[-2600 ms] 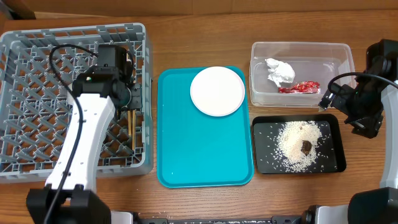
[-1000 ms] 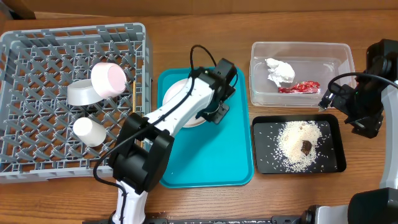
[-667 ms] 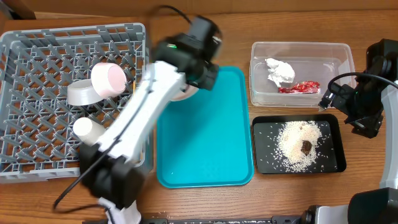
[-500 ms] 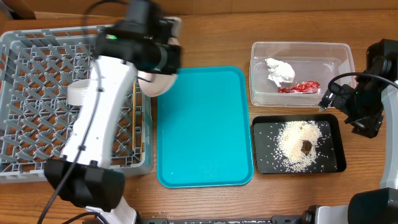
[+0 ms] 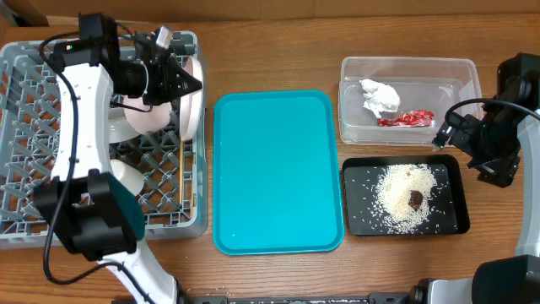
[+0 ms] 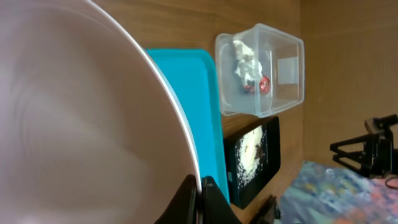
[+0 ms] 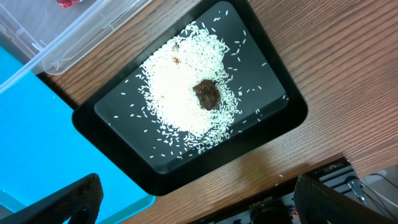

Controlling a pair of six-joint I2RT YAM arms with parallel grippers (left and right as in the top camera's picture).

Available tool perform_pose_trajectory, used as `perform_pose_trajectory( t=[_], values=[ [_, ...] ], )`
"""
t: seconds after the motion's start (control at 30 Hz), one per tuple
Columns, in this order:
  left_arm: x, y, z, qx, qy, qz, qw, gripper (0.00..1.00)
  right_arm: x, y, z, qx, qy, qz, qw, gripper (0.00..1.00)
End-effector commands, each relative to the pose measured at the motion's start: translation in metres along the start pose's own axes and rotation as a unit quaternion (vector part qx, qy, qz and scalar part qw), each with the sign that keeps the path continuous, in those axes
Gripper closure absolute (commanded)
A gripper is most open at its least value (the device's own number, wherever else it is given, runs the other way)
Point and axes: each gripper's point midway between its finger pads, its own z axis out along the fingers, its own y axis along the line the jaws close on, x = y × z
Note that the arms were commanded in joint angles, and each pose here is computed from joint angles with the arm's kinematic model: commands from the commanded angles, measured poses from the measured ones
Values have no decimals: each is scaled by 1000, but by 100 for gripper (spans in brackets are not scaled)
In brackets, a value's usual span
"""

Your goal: Sort waste into correct bins and load items into the dishwasher

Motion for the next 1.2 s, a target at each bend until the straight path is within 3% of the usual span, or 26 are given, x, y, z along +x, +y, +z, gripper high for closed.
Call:
perform_pose_trajectory(
  t=[0.0,0.1,0.13,0.23,0.4,0.47,0.53,0.63,0.77,0.9,0.97,1.1,1.17],
  values=[
    [3,21,-1,-13,8,-19,1000,65,0,1,-10,-11,-19,-4,1000,0],
    [7,23,-9,-25,9,-27,999,32,-1,2,-10,-12,-20,-4,1000,0],
    [9,19,-13,-29,7,-24,999,17,0,2,-10,-11,-19,-4,1000,0],
    [13,11,-25,-82,-3,6,997,1,2,10,-13,-29,-23,-31,999,0],
    [19,8,-66,-234,-48,18,971,0,-2,56,-31,-100,-89,-112,985,0],
    [30,10,-92,-335,-77,-14,939,0,-4,103,-46,-162,-138,-189,959,0],
    [43,10,-99,-378,-69,-25,923,0,-7,133,-51,-185,-168,-228,941,0],
    [67,11,-95,-398,-22,-32,917,0,-5,159,-47,-190,-179,-262,929,0],
    [111,9,-97,-407,59,-67,909,0,-1,147,-34,-147,-161,-252,943,0],
    [131,5,-104,-408,63,-61,909,0,12,120,-32,-120,-163,-241,949,0],
    [137,0,-109,-407,33,-46,912,0,20,108,-33,-118,-188,-239,945,0],
    [149,-13,-122,-387,-103,26,916,0,47,81,-41,-161,-284,-234,916,0],
    [161,-20,-130,-375,-173,75,908,0,54,58,-47,-159,-335,-190,909,0]
  ],
)
